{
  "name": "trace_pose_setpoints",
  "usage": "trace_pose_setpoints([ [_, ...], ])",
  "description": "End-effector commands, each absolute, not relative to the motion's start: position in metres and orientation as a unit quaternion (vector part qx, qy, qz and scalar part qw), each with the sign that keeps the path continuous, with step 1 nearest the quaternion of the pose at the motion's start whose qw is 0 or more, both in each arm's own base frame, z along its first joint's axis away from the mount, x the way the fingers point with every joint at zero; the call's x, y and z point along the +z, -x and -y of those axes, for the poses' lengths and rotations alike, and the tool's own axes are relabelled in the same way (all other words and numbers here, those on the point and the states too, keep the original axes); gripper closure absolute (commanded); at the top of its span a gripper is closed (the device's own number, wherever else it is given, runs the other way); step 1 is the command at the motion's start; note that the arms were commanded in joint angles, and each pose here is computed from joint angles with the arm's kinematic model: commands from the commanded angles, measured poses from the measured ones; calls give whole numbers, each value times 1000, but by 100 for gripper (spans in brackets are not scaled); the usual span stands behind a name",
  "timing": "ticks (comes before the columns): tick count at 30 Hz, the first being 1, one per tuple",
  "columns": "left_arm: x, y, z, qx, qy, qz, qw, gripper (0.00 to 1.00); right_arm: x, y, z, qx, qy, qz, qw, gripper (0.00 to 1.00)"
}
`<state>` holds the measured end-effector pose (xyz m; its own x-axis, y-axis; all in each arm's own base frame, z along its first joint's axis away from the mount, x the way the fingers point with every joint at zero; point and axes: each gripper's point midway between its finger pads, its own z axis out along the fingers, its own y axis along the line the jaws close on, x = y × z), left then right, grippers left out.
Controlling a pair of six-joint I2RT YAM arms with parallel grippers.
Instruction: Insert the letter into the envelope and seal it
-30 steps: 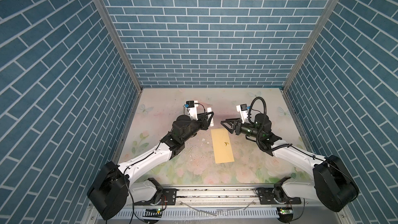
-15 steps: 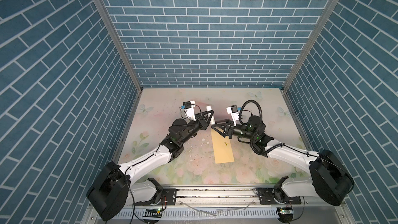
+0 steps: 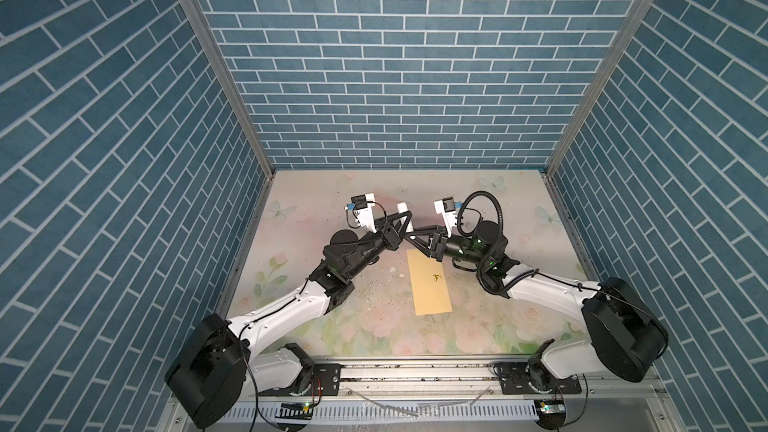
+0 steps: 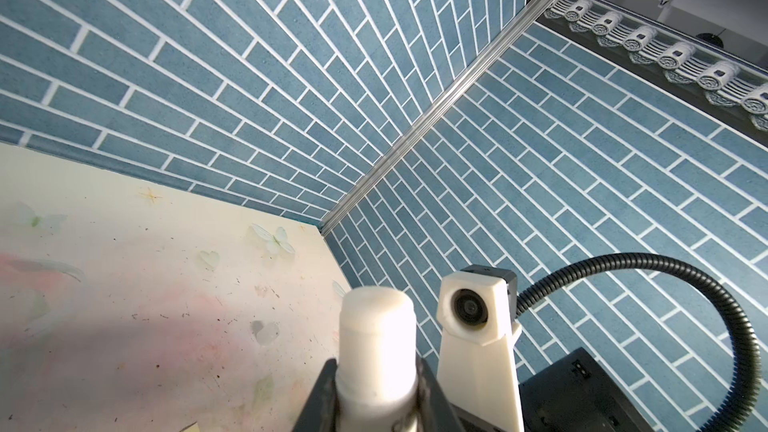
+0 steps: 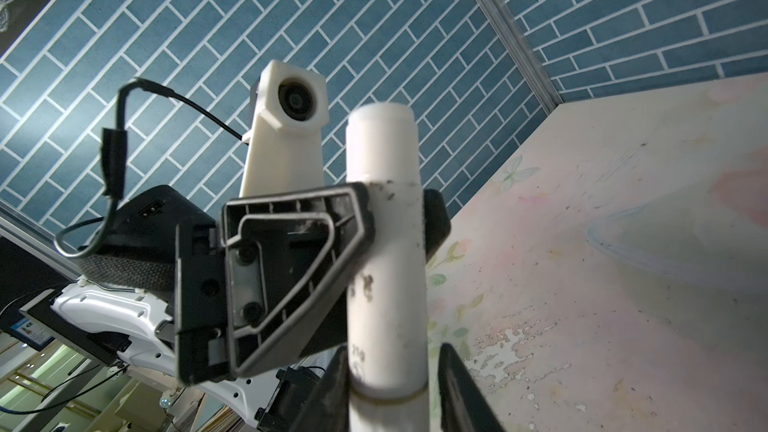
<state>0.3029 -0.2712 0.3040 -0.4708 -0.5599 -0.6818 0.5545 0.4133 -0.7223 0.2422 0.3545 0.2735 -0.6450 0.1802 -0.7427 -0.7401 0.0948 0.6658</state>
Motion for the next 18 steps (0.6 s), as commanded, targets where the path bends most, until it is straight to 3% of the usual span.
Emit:
trace_pose_setpoints([
  [1,309,-299,270,-542,-11,-656,524,100,300,-246,-358,656,211,-618,378,75],
  [8,307,-297,271,-535,-20,-659,528,100,298,-249,-357,645,205,-631,380,100],
  [15,308,-293,272,-536,-34,-657,529,70,294,-241,-354,613,243,-647,382,100],
  [18,307,-290,275,-533,-48,-662,525,63,293,-235,-353,602,262,-652,380,100],
])
